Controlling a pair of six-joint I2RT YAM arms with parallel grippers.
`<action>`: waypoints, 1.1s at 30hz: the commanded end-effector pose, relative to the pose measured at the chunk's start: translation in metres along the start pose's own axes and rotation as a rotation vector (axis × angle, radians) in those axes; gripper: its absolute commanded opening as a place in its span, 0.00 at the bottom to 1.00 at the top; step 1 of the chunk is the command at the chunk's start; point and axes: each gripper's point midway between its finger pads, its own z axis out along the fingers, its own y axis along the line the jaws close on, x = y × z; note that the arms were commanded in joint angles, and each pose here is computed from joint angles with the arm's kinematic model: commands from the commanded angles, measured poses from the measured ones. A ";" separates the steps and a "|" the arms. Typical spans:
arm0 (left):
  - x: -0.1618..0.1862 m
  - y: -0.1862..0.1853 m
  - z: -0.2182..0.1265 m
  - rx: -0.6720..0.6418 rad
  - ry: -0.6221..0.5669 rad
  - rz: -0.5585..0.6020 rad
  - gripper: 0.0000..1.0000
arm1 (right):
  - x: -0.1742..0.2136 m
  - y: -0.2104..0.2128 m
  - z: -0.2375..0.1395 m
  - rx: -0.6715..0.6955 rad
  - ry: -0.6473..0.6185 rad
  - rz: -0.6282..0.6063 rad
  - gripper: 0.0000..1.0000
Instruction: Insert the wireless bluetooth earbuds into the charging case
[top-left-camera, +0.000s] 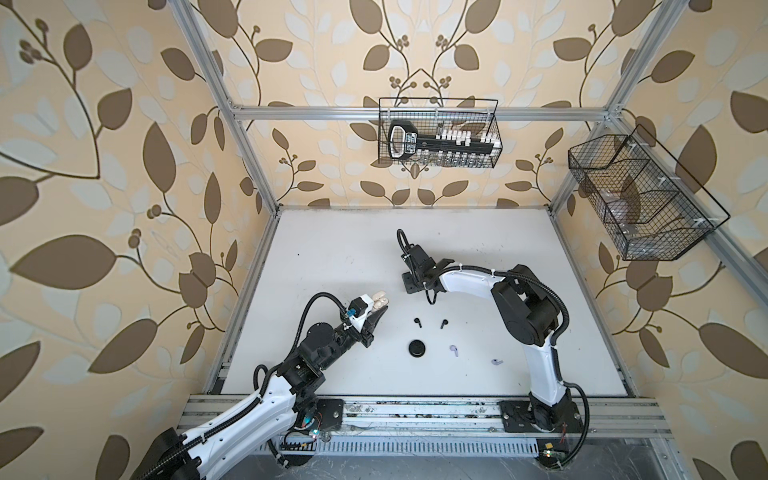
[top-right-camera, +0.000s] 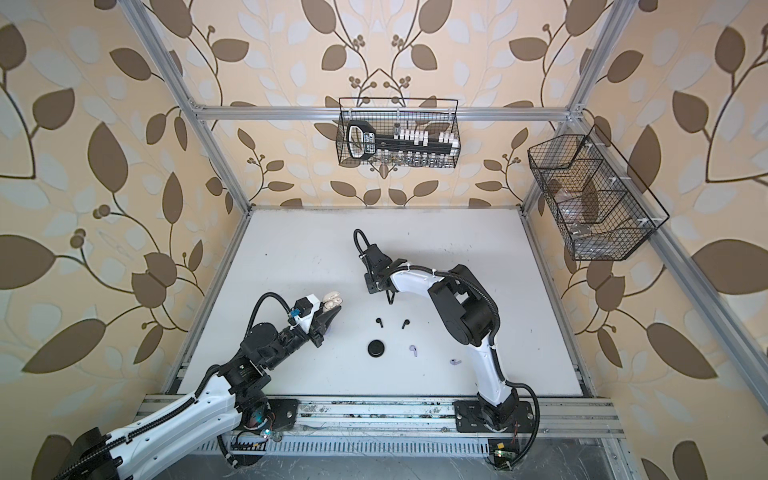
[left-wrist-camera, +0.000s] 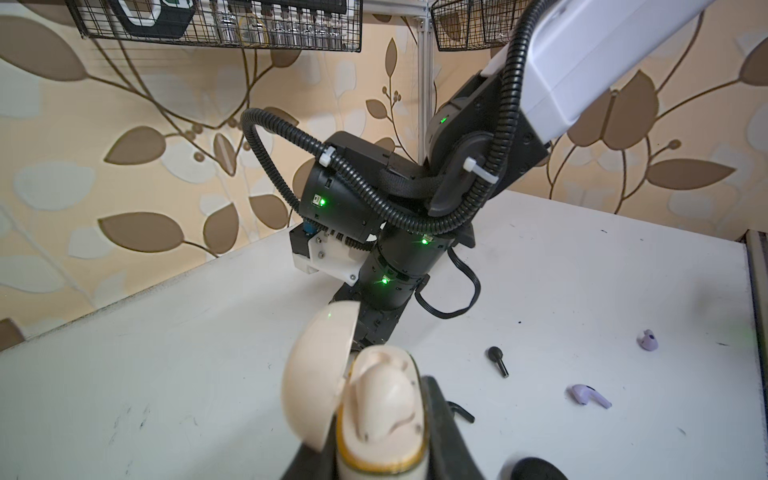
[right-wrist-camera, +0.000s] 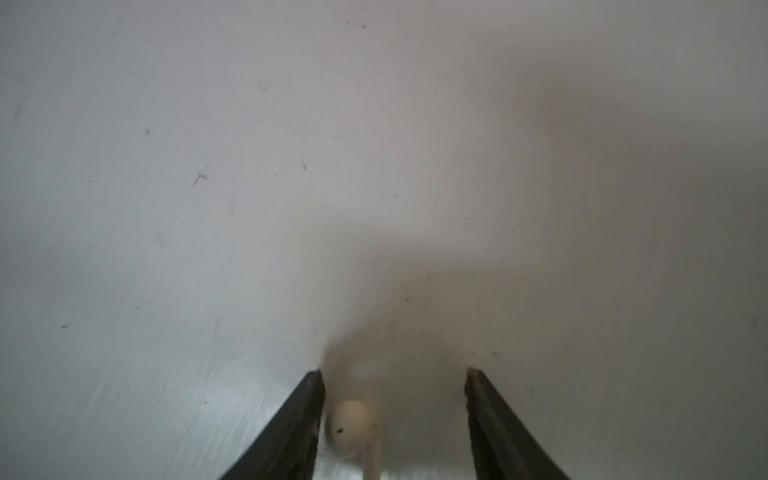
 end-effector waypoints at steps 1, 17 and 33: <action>-0.030 0.000 0.001 0.009 -0.078 0.017 0.00 | 0.006 0.006 0.006 -0.023 0.039 -0.036 0.53; -0.031 -0.001 0.001 0.016 -0.072 0.022 0.00 | 0.020 0.010 0.004 -0.008 0.100 -0.058 0.33; -0.029 -0.002 0.004 0.024 -0.054 0.023 0.00 | 0.022 0.017 -0.002 0.019 0.105 -0.068 0.23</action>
